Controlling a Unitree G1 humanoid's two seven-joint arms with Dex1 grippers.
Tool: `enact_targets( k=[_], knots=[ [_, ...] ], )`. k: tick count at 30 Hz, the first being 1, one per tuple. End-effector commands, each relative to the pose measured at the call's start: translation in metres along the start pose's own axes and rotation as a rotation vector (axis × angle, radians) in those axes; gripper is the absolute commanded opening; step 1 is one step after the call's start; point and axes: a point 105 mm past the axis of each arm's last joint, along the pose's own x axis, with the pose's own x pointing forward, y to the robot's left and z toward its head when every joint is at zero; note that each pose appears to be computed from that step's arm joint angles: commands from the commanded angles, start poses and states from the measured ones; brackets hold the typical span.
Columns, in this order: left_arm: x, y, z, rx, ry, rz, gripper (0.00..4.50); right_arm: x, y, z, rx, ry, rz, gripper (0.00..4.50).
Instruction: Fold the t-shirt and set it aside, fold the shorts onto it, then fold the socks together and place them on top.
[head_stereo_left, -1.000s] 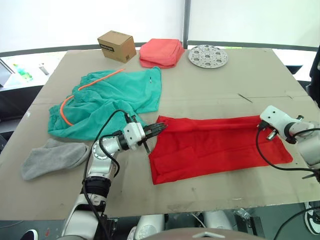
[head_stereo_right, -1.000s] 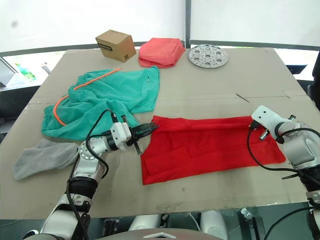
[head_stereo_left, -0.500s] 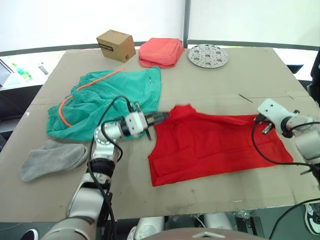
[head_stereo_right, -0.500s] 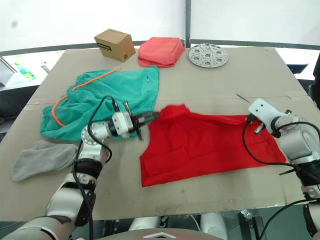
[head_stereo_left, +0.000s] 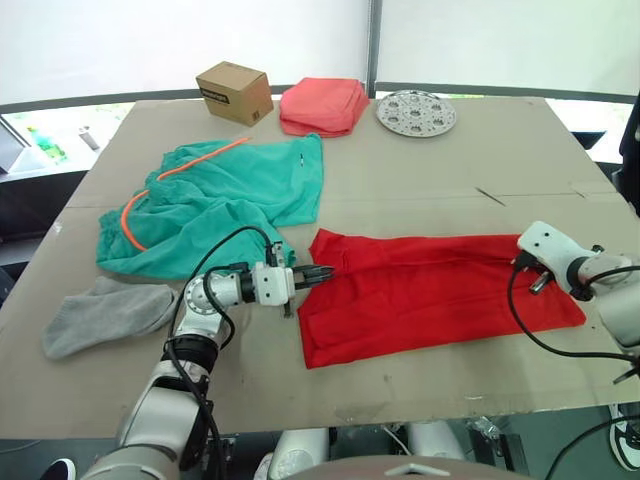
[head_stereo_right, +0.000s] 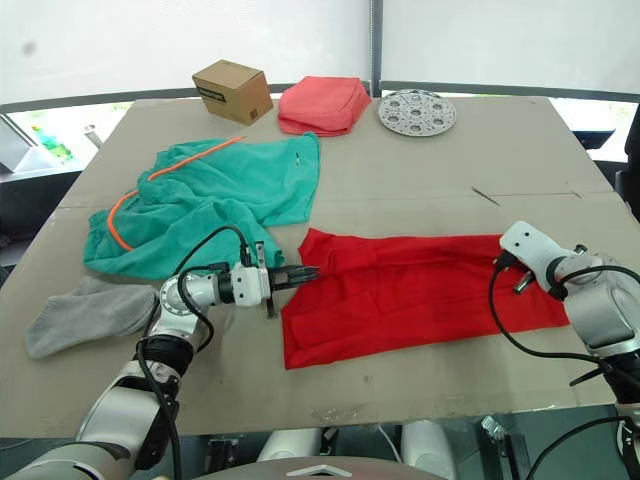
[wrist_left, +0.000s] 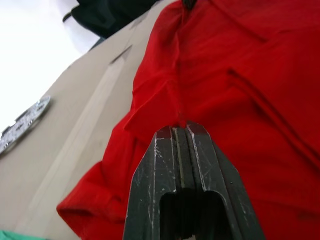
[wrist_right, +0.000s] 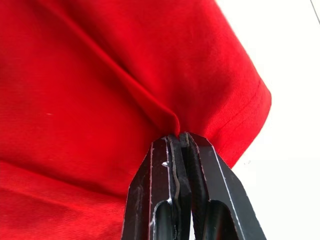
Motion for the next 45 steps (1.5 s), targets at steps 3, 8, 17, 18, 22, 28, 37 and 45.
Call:
enact_targets(
  k=[3, 8, 17, 18, 22, 28, 37, 45],
  knots=[
    [-0.009, 0.019, -0.005, -0.054, 0.027, 0.115, 1.85, -0.014, -0.011, 0.004, 0.045, -0.039, -0.007, 0.9],
    [-0.026, 0.031, 0.001, -0.264, -0.043, 0.204, 3.6, -0.036, -0.009, 0.009, 0.172, -0.079, 0.076, 2.67],
    [-0.004, 0.052, 0.013, -0.697, -0.08, 0.369, 3.78, -0.014, -0.022, 0.047, 0.449, -0.216, 0.032, 0.6],
    [0.001, 0.051, 0.013, -0.726, -0.068, 0.38, 3.78, -0.008, -0.019, 0.048, 0.446, -0.205, 0.03, 0.13],
    [0.01, 0.042, 0.009, -0.781, -0.005, 0.388, 3.78, 0.004, -0.008, 0.055, 0.421, -0.185, 0.037, 0.03],
    [0.012, -0.003, 0.007, -0.852, 0.125, 0.222, 2.92, 0.013, 0.013, 0.061, 0.406, -0.176, 0.065, 0.0],
    [0.01, 0.014, 0.006, -1.0, 0.117, 0.304, 2.09, 0.01, 0.015, 0.061, 0.405, -0.183, 0.064, 0.0],
    [0.006, 0.004, -0.012, -1.024, 0.237, 0.275, 2.09, 0.011, 0.019, 0.06, 0.403, -0.183, 0.075, 0.0]
  ],
)
